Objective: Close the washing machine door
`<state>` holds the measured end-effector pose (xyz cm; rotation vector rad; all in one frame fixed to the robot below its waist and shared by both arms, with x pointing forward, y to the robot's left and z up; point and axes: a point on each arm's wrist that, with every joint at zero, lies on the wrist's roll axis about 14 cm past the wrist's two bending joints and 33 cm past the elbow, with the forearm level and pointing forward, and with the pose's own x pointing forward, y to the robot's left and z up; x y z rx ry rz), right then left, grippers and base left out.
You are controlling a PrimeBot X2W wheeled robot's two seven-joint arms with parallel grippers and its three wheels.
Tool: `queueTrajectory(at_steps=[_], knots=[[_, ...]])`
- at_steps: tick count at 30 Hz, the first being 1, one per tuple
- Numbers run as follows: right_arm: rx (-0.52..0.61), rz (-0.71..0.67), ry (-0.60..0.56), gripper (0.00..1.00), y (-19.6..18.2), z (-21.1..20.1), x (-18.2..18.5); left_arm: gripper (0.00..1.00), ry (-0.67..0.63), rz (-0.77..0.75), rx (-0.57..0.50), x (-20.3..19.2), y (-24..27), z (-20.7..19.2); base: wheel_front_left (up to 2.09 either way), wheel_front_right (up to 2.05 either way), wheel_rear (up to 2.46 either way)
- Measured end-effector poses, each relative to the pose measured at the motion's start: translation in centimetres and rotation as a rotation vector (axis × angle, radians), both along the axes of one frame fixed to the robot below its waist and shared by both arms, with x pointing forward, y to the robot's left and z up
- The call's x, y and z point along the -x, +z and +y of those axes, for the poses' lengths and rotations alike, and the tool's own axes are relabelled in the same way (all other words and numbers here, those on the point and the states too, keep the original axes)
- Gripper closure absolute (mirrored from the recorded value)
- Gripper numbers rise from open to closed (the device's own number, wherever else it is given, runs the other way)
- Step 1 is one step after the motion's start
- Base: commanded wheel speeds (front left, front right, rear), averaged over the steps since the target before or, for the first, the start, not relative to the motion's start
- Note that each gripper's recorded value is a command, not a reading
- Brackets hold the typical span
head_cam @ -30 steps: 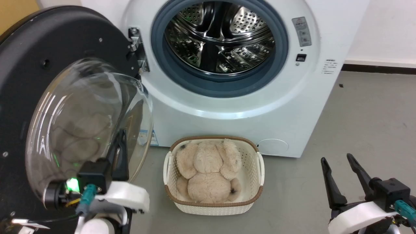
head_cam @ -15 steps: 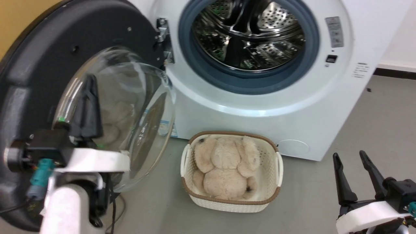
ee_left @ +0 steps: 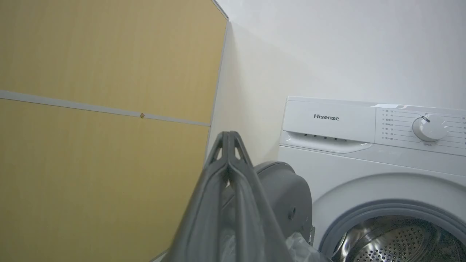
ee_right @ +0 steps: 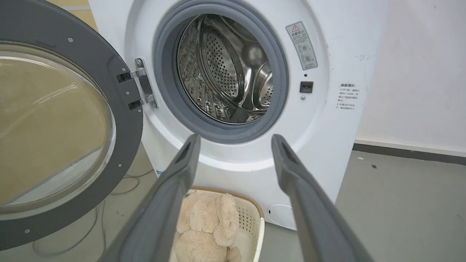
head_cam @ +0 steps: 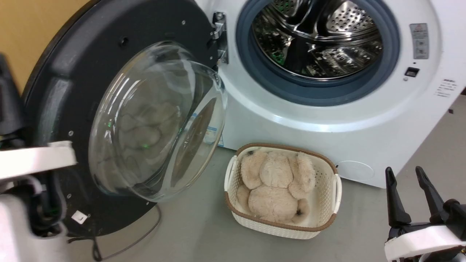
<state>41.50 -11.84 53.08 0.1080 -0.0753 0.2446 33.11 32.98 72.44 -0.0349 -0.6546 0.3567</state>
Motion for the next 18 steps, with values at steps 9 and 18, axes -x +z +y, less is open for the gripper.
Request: queueTrajectory(at_steps=[9,18], knots=[[-0.022,-0.01,0.035,0.0,-0.1,1.4,-0.8,1.0,0.097,0.016,0.242,2.7,-3.1,6.7,0.0,0.0,0.0],[-0.044,-0.023,0.053,0.0,0.0,2.2,-1.4,1.0,0.06,0.093,0.605,3.8,-10.1,9.8,0.0,0.0,0.0]])
